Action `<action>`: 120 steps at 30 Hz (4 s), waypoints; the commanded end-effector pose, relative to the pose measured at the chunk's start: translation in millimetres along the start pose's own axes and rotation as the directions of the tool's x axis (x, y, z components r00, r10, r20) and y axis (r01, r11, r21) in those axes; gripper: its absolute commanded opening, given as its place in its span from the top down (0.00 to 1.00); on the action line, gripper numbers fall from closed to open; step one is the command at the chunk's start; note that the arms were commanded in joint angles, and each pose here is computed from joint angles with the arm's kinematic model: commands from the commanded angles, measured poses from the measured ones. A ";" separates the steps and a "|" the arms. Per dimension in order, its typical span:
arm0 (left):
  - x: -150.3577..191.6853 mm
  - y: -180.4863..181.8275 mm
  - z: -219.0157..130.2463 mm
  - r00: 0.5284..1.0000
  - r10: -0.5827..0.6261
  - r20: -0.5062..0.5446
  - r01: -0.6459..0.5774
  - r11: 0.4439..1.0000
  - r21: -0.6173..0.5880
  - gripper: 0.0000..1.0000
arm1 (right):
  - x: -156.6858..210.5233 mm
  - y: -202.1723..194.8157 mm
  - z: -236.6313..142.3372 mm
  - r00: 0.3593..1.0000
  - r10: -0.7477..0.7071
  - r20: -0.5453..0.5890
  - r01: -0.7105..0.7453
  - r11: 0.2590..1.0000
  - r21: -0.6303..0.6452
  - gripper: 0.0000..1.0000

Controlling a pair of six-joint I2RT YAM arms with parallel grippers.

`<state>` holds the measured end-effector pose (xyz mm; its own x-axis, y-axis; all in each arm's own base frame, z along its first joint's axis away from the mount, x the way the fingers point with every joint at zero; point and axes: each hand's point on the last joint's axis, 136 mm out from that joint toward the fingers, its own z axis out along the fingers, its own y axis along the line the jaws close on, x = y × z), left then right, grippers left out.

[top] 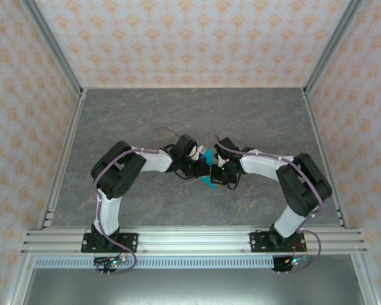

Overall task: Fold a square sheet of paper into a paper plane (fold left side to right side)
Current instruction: Fourth fold the wing at the center of the table, then turn over the paper at the center of the table.

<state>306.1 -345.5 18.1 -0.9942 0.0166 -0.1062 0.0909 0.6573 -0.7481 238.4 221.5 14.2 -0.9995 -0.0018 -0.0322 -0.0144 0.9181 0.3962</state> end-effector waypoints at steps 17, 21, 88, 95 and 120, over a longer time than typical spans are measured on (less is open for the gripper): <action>-61.7 53.5 -21.4 0.997 -0.002 0.083 0.013 0.991 -0.130 1.00 | 44.7 -77.4 19.5 0.990 0.050 -0.135 -0.002 0.943 0.334 1.00; -74.0 59.6 -24.4 0.996 0.018 0.083 -0.006 0.989 -0.147 1.00 | 46.0 -78.2 19.5 0.989 0.051 -0.137 -0.002 0.942 0.336 1.00; -92.8 -0.9 -33.4 0.976 -0.065 0.207 0.050 0.996 0.077 0.64 | -18.7 -26.9 -127.3 0.813 -0.027 0.581 -0.021 0.997 0.076 0.41; -98.8 -16.4 -42.9 0.973 -0.036 0.229 0.014 0.995 0.098 0.90 | -22.0 -21.1 -125.8 0.809 0.048 0.586 -0.025 0.999 -0.047 0.22; -91.5 -202.1 -229.8 0.877 0.067 0.475 -0.283 0.872 0.400 1.00 | -39.0 89.7 -215.7 0.812 0.136 0.568 0.404 0.572 -0.714 0.00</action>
<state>380.4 -298.0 288.5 -0.8468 -0.3118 -0.4309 0.3176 0.3534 -0.8799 271.0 203.4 201.9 -0.8271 0.3750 -0.4188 -0.2952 0.3442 0.8913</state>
